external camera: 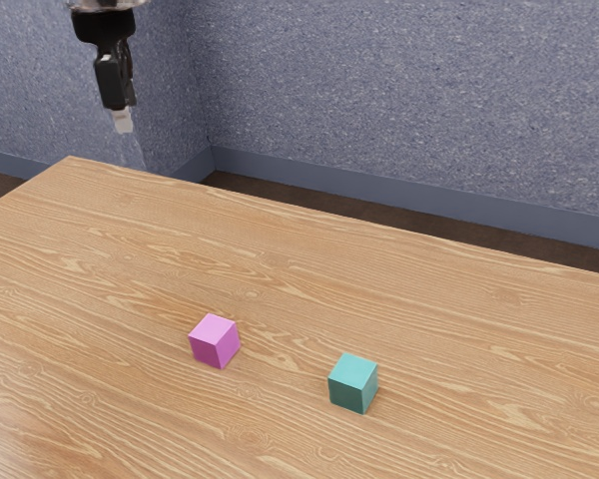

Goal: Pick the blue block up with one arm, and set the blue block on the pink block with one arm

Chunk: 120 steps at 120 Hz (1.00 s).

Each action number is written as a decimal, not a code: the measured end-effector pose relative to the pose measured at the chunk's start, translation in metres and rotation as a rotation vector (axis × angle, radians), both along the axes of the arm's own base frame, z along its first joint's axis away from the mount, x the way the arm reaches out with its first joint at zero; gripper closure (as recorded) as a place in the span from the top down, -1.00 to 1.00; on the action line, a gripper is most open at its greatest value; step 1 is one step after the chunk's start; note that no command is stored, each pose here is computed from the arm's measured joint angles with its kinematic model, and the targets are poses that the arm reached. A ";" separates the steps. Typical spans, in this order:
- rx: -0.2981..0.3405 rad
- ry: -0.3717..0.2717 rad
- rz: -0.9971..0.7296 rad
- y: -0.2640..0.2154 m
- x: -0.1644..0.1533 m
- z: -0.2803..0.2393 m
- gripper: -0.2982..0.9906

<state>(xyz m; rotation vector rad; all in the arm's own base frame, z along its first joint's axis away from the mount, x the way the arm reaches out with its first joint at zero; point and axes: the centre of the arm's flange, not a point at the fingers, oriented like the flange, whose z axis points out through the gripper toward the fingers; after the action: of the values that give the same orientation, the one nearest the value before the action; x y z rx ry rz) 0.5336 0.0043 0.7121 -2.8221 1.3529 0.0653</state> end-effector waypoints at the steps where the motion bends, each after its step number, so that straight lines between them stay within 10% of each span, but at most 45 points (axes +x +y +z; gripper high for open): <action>1: 0.000 0.003 -0.002 -0.002 0.001 -0.002 0.53; 38: 0.020 0.063 -0.006 -0.033 0.007 -0.031 0.54; 85: 0.053 0.167 -0.310 -0.165 0.032 -0.198 0.54; 120: -0.063 0.089 -0.361 -0.196 0.053 -0.294 0.54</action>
<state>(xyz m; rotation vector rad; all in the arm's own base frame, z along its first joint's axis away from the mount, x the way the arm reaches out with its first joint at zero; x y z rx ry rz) 0.5867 -0.1921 0.4176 -2.5990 1.8912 0.1471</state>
